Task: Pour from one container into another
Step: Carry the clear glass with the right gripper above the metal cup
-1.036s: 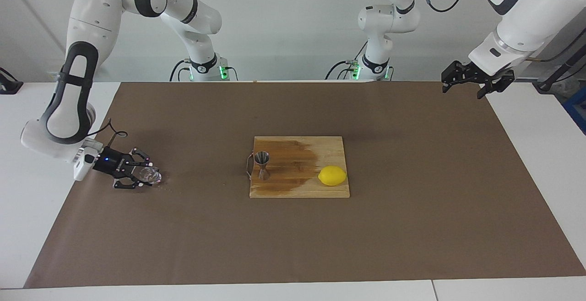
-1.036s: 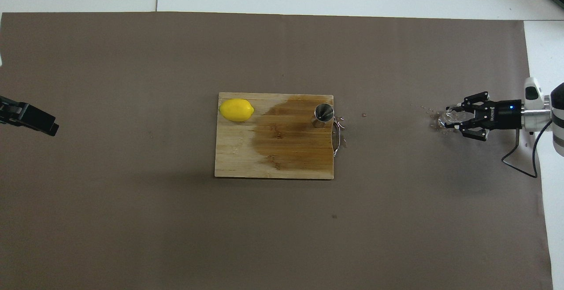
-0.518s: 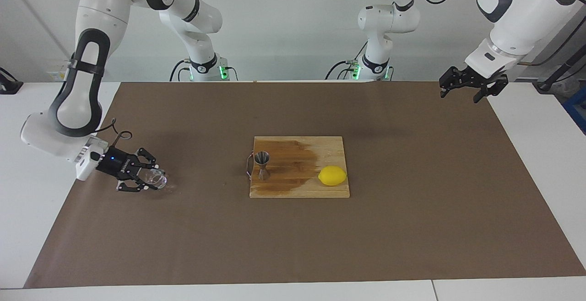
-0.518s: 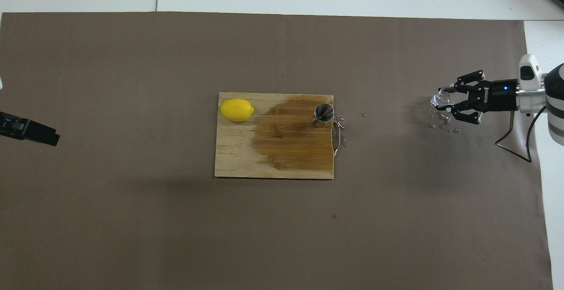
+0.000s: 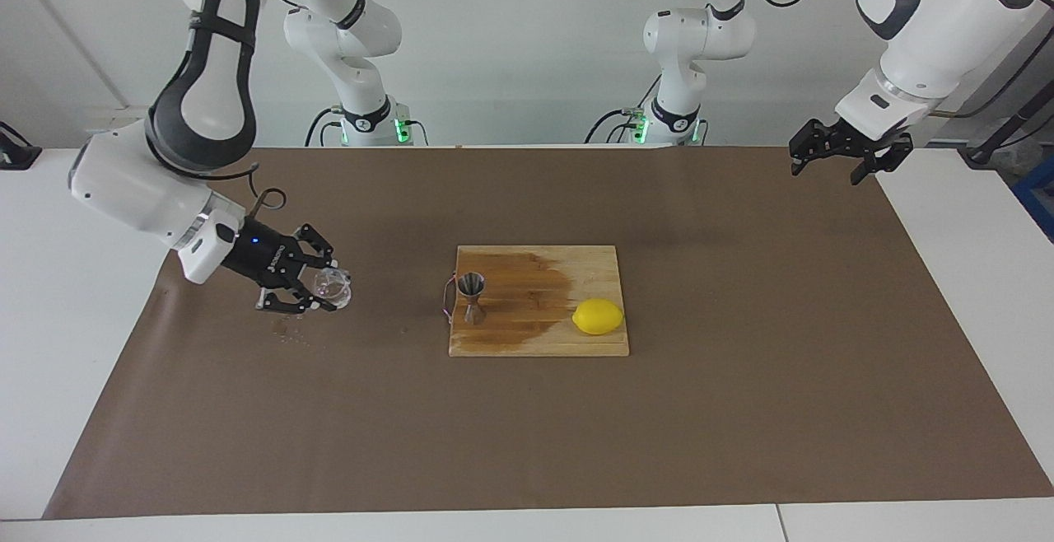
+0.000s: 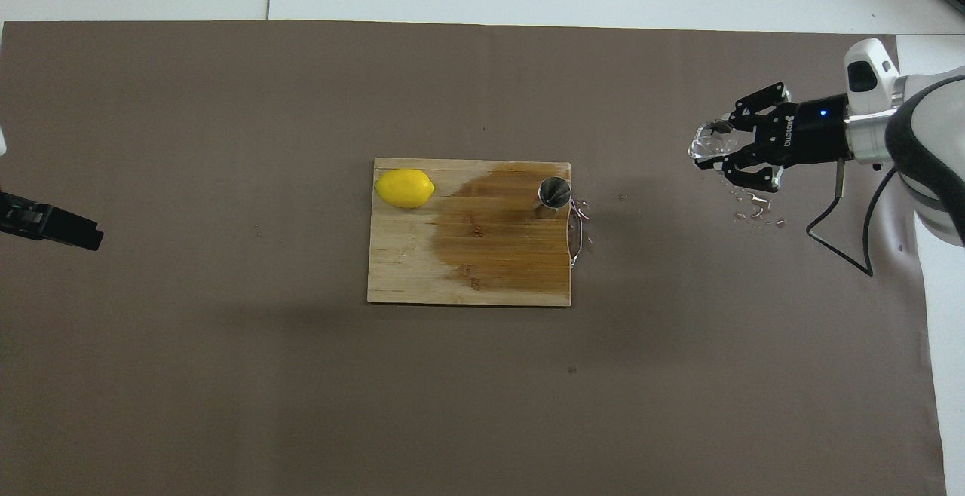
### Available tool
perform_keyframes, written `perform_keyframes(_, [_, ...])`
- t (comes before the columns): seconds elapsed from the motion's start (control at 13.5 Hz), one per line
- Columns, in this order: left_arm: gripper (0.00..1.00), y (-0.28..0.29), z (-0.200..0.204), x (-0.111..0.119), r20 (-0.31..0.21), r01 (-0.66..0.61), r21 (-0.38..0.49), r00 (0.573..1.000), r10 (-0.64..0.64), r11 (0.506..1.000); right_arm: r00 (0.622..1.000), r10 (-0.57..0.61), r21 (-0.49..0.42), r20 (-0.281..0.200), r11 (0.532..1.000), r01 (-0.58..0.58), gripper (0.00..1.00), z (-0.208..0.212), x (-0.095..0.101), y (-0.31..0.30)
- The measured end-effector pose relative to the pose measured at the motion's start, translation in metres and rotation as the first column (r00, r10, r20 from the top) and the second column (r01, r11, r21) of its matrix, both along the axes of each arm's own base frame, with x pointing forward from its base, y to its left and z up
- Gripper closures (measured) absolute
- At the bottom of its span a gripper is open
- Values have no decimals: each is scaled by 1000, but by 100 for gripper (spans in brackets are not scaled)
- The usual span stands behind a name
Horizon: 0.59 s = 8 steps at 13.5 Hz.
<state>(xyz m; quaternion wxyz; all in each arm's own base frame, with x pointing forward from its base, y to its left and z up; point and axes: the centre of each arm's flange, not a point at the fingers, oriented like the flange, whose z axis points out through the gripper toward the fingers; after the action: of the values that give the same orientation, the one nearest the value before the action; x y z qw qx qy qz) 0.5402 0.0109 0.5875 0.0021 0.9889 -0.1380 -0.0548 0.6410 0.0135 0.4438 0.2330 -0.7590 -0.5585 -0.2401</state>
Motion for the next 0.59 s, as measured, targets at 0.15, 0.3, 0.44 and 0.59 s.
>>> perform_keyframes(0.15, [0,-1,0,0,0,-3,1,1000,3,1000,1000,6,-32,11,999,-5,52,2,2,31])
perform_keyframes(0.3, [0,-6,0,0,1,-67,8,998,67,998,1000,4,-66,17,998,-3,52,1,2,54])
perform_keyframes(0.44, [0,-8,0,0,4,-178,21,984,178,984,1000,-2,-93,14,996,3,52,0,1,76])
perform_keyframes(0.59, [0,-8,0,1,9,-224,25,975,224,974,1000,-6,-119,2,993,6,52,1,-1,98])
